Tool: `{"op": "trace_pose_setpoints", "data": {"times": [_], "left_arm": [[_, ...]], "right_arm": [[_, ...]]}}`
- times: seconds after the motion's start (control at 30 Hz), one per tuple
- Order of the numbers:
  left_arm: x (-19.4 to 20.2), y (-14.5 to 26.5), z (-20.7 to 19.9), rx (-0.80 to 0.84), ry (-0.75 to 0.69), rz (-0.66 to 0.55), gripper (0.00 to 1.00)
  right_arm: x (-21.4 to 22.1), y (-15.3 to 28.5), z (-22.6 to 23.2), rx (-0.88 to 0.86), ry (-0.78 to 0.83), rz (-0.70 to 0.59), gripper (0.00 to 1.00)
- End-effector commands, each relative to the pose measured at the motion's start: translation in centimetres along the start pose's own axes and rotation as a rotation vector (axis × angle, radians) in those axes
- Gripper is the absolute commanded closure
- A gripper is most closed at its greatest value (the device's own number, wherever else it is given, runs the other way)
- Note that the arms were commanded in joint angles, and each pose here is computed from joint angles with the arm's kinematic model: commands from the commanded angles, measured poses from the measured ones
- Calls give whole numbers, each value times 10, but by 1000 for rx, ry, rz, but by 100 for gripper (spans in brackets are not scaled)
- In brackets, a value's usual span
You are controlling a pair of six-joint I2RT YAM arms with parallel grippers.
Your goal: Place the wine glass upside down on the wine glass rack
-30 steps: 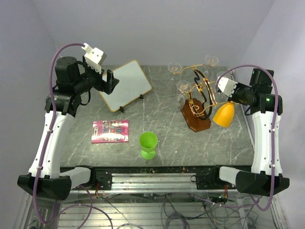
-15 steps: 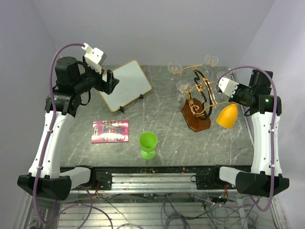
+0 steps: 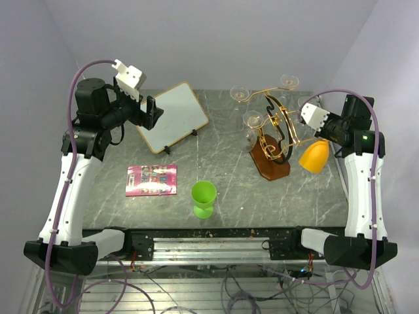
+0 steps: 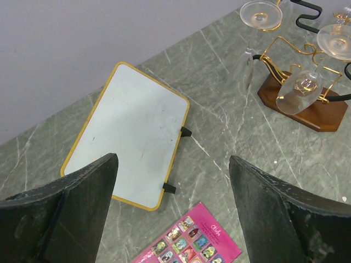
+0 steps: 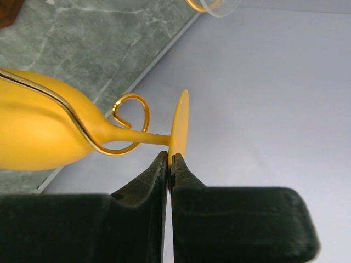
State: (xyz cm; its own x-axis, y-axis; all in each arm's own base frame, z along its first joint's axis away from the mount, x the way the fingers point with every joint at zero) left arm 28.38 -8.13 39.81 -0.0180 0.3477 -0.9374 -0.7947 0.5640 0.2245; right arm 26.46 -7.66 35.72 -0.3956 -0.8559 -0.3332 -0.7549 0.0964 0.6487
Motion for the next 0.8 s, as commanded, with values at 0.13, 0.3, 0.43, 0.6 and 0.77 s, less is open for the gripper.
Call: {"op": "trace_pose_setpoints", "data": {"times": [0.13,0.3,0.43,0.6,0.77], "left_arm": [[-2,4,0,4,-26,-27,7],[-2,4,0,7,-24,-28,7],[-2,5,0,6,-26,-28,7],[-1,5,-1,7,-26,-27,7],[-2,5,-1,8,-27,-28,7]], "right_arm": [[-5,1,-5,28,-19,-19,97],[-1,-3,-3,38,-29,2,97],[-1,-6,-4,57,-39,10,97],[-2,-8,-3,61,-39,13,97],[-6,-9,-2,54,-41,-3,97]]}}
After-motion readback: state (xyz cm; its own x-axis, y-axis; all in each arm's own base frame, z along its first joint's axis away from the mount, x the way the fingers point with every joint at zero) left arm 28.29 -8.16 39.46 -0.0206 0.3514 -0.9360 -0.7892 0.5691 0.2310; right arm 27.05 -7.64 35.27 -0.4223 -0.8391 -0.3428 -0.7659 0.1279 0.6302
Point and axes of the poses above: each gripper's point midway between its finger pads, its own y axis back along the fingers, its own z axis along the line the jaws close on, x = y × z, the point moved 7 cm from there along y, back along the fingers, and after that the axes turned 11 degrees about -y, right-handed, at the moved point
